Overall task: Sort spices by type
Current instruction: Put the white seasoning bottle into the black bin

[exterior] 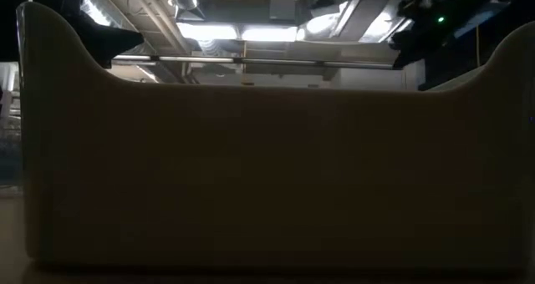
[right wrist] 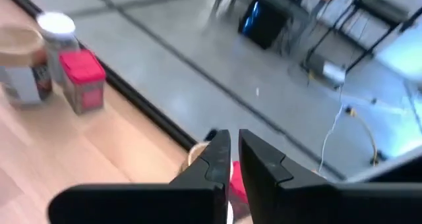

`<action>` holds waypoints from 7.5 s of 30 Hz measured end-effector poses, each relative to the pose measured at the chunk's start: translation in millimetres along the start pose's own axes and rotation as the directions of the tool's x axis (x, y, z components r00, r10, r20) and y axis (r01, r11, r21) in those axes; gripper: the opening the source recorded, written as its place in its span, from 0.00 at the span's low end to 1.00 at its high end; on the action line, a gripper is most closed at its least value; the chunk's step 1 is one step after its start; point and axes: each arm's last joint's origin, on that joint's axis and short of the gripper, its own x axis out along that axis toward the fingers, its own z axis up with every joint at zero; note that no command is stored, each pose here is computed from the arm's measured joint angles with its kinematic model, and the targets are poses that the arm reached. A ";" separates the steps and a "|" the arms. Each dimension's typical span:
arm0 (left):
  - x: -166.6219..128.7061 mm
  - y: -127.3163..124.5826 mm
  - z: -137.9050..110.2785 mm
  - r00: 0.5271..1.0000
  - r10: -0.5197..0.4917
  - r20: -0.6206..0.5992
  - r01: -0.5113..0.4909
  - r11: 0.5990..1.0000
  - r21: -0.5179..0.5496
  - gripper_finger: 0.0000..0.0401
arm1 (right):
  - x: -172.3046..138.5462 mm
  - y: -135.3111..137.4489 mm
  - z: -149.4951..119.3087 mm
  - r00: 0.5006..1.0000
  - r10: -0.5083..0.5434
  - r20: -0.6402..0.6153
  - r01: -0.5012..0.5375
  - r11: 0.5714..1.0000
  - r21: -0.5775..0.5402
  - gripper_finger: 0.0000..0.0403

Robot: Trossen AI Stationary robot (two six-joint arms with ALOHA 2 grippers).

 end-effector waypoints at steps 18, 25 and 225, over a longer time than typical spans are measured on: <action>0.0 -0.2 -0.8 1.000 -0.002 -0.008 0.002 1.000 0.004 0.03 | 76.3 -43.9 -5.6 0.835 0.125 -0.536 -0.072 0.990 0.119 0.27; 0.0 -0.2 -0.8 1.000 -0.002 -0.008 0.002 1.000 0.004 0.03 | 87.3 -42.7 -13.2 0.788 0.227 -0.572 -0.143 0.972 0.189 0.63; 61.7 42.5 120.8 0.611 0.320 -0.724 -0.394 0.916 0.072 0.65 | -31.5 121.3 14.3 0.768 0.615 -0.179 -0.640 0.731 -0.238 0.86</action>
